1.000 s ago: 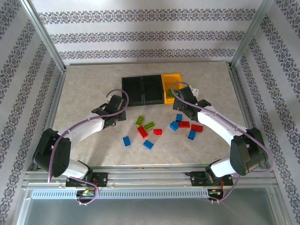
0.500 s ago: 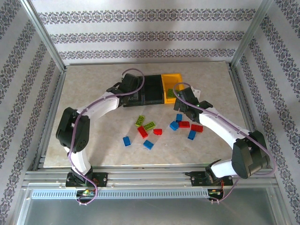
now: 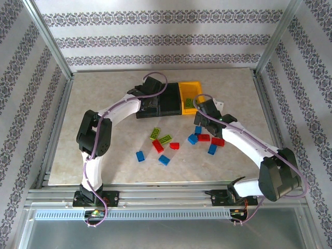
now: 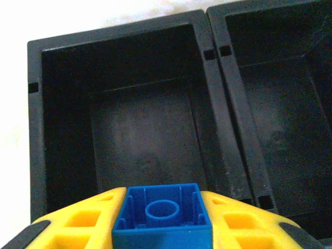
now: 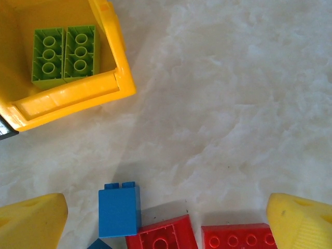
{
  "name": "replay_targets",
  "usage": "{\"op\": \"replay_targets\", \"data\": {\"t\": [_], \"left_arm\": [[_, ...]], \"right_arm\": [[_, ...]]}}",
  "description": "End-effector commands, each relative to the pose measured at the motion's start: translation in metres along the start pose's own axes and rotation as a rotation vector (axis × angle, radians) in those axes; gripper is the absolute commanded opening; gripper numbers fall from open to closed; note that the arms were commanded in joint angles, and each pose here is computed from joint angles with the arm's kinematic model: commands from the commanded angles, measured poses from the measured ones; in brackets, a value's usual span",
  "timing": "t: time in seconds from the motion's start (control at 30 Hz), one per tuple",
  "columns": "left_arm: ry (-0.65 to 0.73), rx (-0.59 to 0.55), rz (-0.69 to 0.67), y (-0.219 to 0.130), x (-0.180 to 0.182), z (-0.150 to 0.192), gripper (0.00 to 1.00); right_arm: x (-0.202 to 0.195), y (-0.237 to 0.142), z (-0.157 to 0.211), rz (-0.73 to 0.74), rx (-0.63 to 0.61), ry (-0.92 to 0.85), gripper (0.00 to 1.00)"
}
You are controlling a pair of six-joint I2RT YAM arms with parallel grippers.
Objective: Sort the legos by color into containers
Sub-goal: Place the lego in the container.
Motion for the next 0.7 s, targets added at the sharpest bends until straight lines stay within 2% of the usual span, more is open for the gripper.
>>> {"op": "replay_targets", "data": {"t": [0.0, 0.33, 0.67], "left_arm": [[0.008, 0.035, -0.045, 0.004, 0.012, 0.002, 0.38], [-0.009, 0.022, -0.052, -0.005, 0.017, -0.002, 0.51], [-0.042, -0.033, -0.003, -0.047, 0.023, -0.005, 0.56]], "right_arm": [[-0.008, -0.006, -0.001, 0.02, -0.024, 0.014, 0.98], [-0.008, -0.005, -0.002, 0.02, -0.023, 0.022, 0.98], [-0.006, -0.002, -0.001, 0.023, -0.011, 0.033, 0.98]]}}
Point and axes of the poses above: each hand's point on the last joint's axis, 136 mm out from that joint toward the fingers, its own y axis out along the fingers, its own x axis along the line the jaws close on, z = x × y, the point moved 4 cm from there along -y, back along the fingers, and after that the axes turned 11 degrees about y, right-handed, at the moved point
